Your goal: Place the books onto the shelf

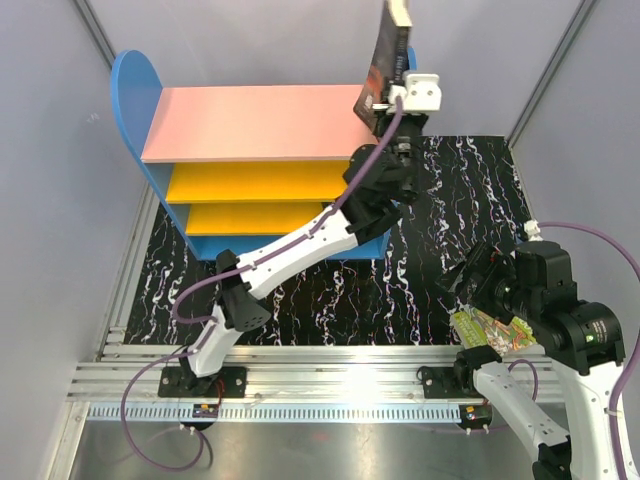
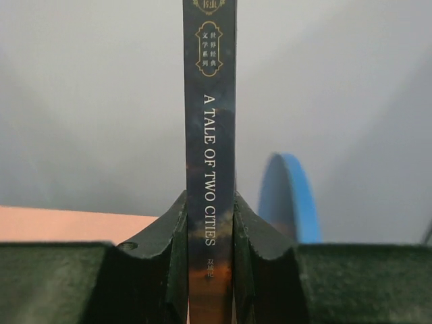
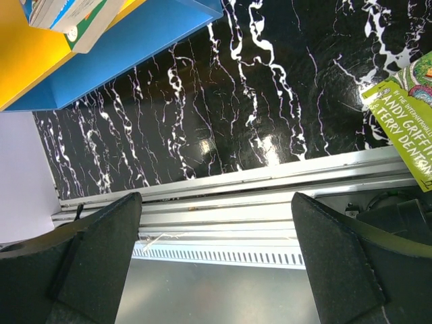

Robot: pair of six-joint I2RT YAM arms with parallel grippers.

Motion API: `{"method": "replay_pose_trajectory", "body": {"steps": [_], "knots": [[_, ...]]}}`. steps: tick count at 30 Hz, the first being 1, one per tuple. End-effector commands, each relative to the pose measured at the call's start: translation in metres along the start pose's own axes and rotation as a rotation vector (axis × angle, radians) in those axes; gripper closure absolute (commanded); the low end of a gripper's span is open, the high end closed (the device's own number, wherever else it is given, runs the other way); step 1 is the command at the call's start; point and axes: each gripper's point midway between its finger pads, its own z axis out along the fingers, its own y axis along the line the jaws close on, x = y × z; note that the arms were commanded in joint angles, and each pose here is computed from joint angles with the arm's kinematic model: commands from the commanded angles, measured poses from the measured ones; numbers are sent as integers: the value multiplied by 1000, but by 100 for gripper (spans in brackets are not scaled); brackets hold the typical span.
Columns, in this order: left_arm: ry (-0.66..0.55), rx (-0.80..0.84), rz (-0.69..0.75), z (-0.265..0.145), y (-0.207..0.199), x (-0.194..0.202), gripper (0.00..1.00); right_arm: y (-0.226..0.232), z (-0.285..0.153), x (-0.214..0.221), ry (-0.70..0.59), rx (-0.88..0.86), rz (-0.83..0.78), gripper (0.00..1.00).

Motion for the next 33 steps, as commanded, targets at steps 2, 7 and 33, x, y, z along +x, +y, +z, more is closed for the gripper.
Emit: {"method": "replay_pose_trajectory", "body": {"steps": [2, 7, 33], "knots": [[-78, 73, -112, 6, -8, -22, 99, -28, -16, 20, 64, 109, -30, 0], [-44, 91, -113, 2, -17, -4, 98, -31, -18, 21, 62, 121, -46, 0], [52, 34, -101, -35, -3, 20, 46, -30, -2, 21, 84, 119, -53, 0]]}}
